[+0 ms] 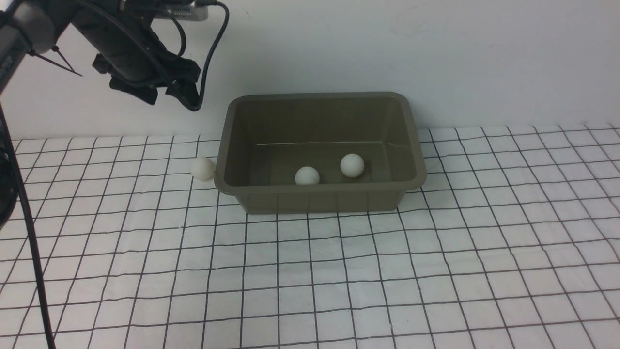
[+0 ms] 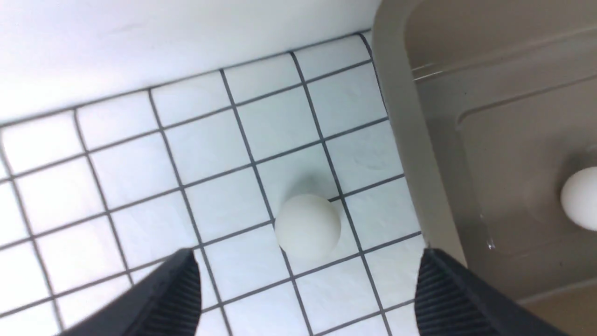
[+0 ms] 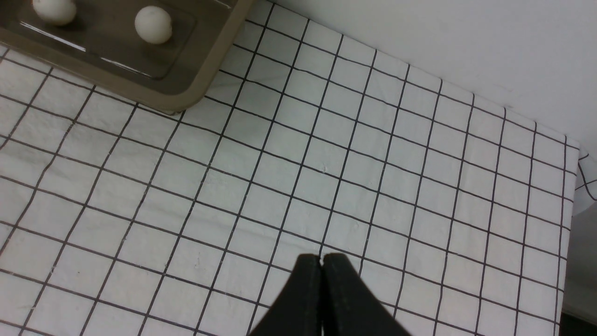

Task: Put the table tennis balls into the box on the white checkered tablecloth.
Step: 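Reach for and grasp a ping pong ball on the table beside the basket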

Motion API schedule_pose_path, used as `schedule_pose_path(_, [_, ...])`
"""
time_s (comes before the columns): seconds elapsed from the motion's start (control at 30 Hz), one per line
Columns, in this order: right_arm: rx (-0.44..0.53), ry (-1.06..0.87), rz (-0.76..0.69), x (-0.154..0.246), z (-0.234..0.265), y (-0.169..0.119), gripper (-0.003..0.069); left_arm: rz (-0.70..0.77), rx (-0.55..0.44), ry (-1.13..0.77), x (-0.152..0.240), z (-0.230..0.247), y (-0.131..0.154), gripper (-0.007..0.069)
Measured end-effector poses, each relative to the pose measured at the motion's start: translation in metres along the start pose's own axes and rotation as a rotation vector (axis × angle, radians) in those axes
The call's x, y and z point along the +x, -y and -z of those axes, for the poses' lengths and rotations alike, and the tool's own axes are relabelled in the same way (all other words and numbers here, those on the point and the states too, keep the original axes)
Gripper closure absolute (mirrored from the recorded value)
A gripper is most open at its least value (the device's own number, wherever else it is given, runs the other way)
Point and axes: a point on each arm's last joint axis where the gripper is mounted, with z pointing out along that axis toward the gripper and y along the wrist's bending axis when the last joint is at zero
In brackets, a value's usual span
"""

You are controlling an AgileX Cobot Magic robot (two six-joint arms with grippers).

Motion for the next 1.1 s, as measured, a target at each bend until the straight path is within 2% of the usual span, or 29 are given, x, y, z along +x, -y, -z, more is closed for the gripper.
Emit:
schedule_pose_path(0.1, [-0.008,0.001,-0.004,0.000,0.000,-0.001,0.0676,0.011,0.011,-0.016,0.002,-0.010,-0.002,0.0074])
schedule_pose_path(0.43, [-0.039,0.007,-0.018,-0.001,0.000,-0.004,0.0676,0.055,0.062,-0.154,0.022,-0.089,-0.011,0.0074])
schedule_pose_path(1.0, [-0.039,0.007,-0.015,-0.001,0.000,-0.004,0.0676,0.075,0.059,-0.169,0.032,-0.132,-0.018,0.0074])
schedule_pose_path(1.1, [-0.039,0.007,-0.015,-0.001,0.000,-0.004,0.0676,0.086,0.059,-0.163,0.032,-0.134,-0.018,0.0114])
